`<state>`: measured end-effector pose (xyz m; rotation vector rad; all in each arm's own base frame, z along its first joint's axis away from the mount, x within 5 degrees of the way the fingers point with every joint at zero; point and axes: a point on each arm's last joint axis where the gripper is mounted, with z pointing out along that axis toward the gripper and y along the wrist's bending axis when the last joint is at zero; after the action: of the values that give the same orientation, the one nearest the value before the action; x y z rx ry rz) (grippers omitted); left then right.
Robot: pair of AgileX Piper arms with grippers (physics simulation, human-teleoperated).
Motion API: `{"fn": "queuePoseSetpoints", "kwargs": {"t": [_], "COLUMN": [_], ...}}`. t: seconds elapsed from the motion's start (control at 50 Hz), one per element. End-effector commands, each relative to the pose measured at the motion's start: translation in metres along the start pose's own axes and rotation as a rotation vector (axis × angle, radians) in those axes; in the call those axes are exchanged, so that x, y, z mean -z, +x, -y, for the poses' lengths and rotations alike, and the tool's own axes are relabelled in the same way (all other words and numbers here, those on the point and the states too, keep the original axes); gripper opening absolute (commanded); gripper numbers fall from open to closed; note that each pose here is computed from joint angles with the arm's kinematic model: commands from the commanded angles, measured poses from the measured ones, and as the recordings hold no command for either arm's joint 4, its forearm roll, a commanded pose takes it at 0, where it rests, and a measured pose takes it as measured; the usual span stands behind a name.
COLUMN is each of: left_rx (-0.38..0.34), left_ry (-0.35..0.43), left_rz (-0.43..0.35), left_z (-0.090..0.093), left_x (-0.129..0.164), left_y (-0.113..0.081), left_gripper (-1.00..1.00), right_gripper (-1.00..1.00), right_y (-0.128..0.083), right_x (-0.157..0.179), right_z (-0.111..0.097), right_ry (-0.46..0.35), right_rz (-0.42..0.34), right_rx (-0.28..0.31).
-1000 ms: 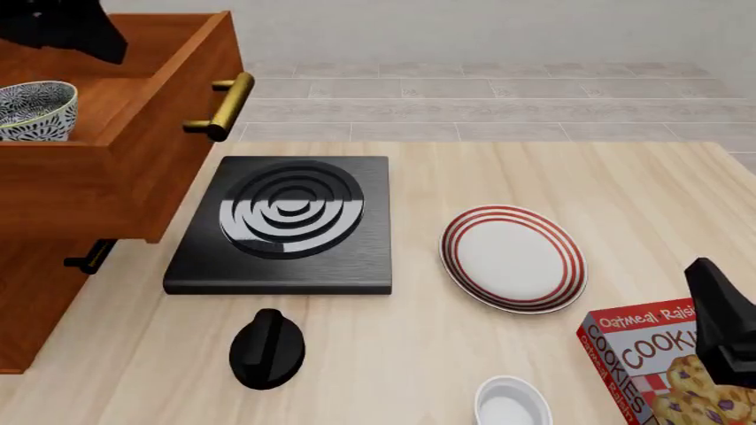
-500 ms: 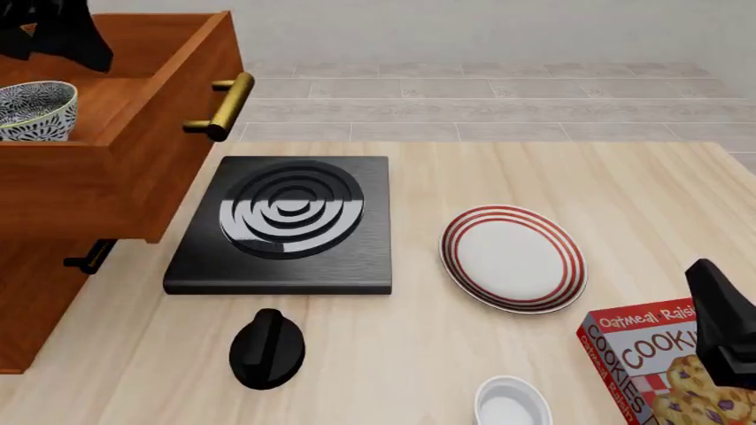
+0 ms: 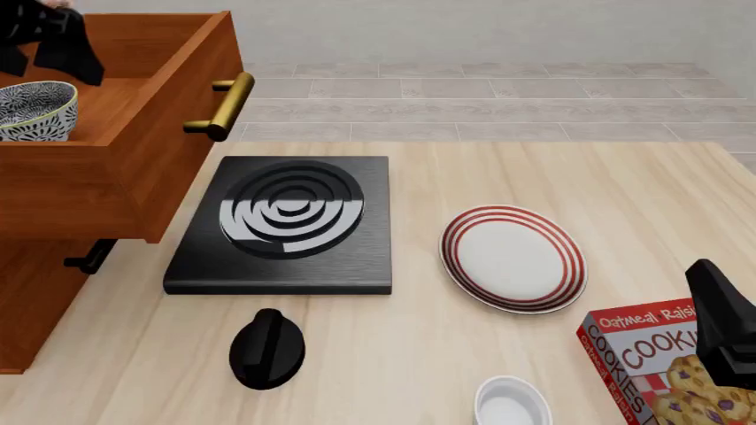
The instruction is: Pick the akita bowl in the top layer of the wooden cabinet and place it on the plate.
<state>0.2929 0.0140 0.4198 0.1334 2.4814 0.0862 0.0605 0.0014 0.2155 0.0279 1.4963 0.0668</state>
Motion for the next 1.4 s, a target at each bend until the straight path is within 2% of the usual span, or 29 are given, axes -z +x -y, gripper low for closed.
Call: {"fn": "queuePoseSetpoints", "kwargs": {"t": [0.02, 0.18, 0.7, 0.86, 0.92, 0.96, 1.34, 1.36, 1.4], "left_rx": [0.019, 0.024, 0.028, 0.025, 0.023, 0.018, 0.03, 0.035, 0.03], "left_ry": [-0.019, -0.032, -0.024, -0.028, -0.012, -0.022, -0.014, -0.015, -0.016], "left_rz": [-0.015, -0.03, -0.071, -0.055, -0.053, -0.083, -0.103, -0.104, -0.106], "left_z": [-0.011, -0.018, -0.017, -0.017, -0.008, -0.016, -0.012, -0.013, -0.013], "left_x": [-0.01, -0.02, -0.045, -0.046, -0.047, -0.054, -0.063, -0.063, -0.063], "left_y": [-0.001, 0.003, 0.017, 0.018, 0.017, 0.024, 0.03, 0.03, 0.031], "left_gripper": [1.0, 1.0, 1.0, 1.0, 1.0, 1.0, 1.0, -1.0, -1.0], "right_gripper": [1.0, 1.0, 1.0, 1.0, 1.0, 1.0, 1.0, 1.0, 1.0], "right_y": [0.0, 0.0, 0.001, 0.001, 0.001, 0.001, 0.001, 0.001, 0.001], "right_x": [0.0, 0.0, 0.001, 0.001, 0.001, 0.001, 0.002, 0.002, 0.002], "right_z": [0.0, 0.0, 0.0, 0.0, 0.0, 0.0, 0.0, 0.0, 0.0], "right_ry": [0.001, -0.001, 0.0, 0.001, 0.001, 0.001, 0.001, 0.001, 0.002], "right_rz": [-0.001, -0.002, -0.002, -0.001, -0.001, -0.001, 0.0, 0.0, 0.0], "right_rx": [0.002, 0.002, -0.002, -0.004, -0.006, -0.007, -0.008, -0.008, -0.008]}}
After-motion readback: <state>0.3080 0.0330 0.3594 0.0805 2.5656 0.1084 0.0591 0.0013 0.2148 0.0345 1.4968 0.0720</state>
